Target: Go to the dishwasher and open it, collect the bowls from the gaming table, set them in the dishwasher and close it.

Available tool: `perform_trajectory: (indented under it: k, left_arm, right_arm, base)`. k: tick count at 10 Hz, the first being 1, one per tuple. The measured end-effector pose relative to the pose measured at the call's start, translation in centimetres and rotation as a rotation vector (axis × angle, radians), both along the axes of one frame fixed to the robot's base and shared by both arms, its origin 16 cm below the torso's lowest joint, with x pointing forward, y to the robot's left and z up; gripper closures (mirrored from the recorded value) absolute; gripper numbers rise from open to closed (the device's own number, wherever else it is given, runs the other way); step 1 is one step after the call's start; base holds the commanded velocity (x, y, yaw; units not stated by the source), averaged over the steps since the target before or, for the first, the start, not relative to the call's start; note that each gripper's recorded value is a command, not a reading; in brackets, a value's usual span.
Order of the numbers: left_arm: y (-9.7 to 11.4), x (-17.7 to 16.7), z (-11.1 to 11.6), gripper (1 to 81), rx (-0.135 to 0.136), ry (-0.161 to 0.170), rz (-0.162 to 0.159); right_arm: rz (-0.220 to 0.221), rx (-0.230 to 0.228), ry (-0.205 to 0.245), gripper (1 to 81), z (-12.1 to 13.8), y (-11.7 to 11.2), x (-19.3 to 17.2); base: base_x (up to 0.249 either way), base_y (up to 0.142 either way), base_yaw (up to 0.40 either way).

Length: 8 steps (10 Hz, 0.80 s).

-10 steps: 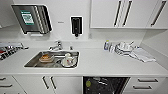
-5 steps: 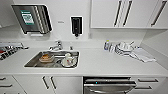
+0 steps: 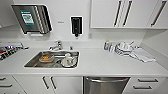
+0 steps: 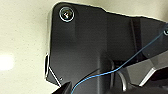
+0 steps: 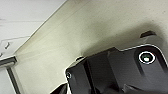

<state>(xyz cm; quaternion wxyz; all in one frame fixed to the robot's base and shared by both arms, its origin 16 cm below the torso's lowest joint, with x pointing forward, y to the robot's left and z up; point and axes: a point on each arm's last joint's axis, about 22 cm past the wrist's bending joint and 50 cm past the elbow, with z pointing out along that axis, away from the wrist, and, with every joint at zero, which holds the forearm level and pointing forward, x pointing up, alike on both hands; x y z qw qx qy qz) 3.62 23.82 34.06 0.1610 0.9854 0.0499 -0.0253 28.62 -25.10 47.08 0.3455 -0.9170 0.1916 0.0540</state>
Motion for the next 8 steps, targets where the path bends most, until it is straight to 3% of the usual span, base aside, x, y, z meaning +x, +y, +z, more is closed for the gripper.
perform_trajectory:
  k: [1,3,5,7,8]
  left_arm:
    - [0.4,0.1,0.0,1.0,0.004,-0.002,-0.006]
    - [0.7,0.2,0.0,1.0,0.008,-0.005,-0.009]
    - [0.6,0.7,-0.1,1.0,0.006,-0.022,-0.039]
    - [0.6,0.8,-0.1,1.0,0.004,-0.025,-0.041]
    - [0.6,0.8,-0.1,1.0,0.004,-0.026,-0.041]
  right_arm:
    - [0.098,-0.016,-0.023,1.0,-2.0,0.8,-4.2]
    - [0.197,-0.050,-0.059,1.0,-4.7,2.2,-8.6]
    - [0.242,-0.113,-0.091,1.0,-6.9,3.1,-13.3]
    - [0.273,-0.201,-0.144,1.0,-8.3,3.2,-16.7]
    - [0.278,-0.215,-0.153,1.0,-8.6,3.4,-17.2]
  base:
    - [0.000,0.000,0.000]
    - [0.000,0.000,0.000]
    - [0.000,0.000,0.000]
    - [0.000,0.000,0.000]
    - [0.000,0.000,0.000]
